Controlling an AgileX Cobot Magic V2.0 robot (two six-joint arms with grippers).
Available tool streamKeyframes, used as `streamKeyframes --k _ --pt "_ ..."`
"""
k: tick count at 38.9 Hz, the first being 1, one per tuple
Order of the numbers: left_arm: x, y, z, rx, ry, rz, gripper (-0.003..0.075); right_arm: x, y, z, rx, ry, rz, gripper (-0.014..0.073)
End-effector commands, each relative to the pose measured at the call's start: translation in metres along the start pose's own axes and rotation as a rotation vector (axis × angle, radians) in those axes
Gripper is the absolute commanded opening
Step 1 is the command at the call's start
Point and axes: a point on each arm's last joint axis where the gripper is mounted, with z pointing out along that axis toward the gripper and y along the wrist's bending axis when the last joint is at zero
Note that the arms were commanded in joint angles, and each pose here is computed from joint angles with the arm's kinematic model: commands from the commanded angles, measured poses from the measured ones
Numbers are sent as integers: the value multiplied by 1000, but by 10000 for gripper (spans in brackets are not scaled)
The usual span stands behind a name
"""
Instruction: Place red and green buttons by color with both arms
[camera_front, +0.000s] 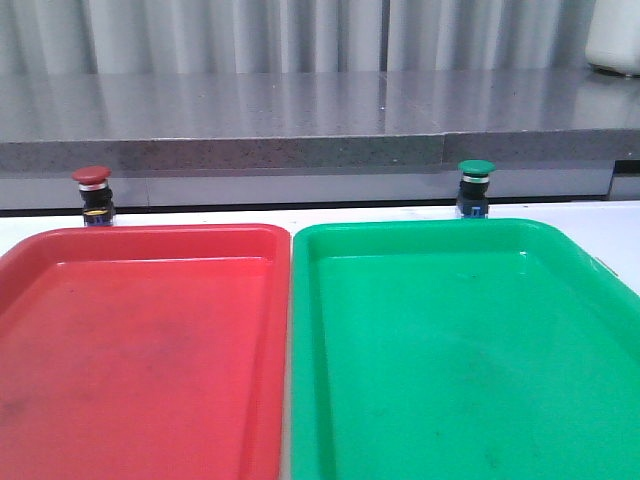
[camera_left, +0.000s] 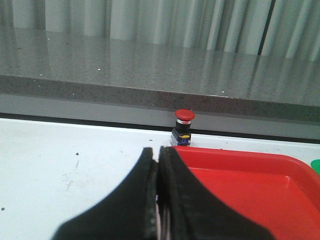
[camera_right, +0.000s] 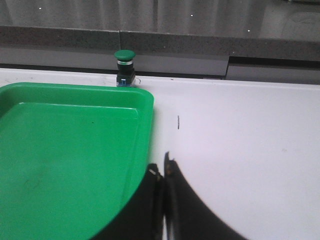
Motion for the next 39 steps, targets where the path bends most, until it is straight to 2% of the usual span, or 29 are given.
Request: streamKeyframes --k 1,33,39 --pt "0 1 0 0 -68 -13 -20 -12 -1 -3 9 -115 -11 -68" --pt "0 1 0 0 -68 -13 -20 -12 -1 -3 9 -116 -11 -68" --pt "-6 1 -1 2 -133 -13 -20 -15 -1 -3 10 -141 -10 -68"
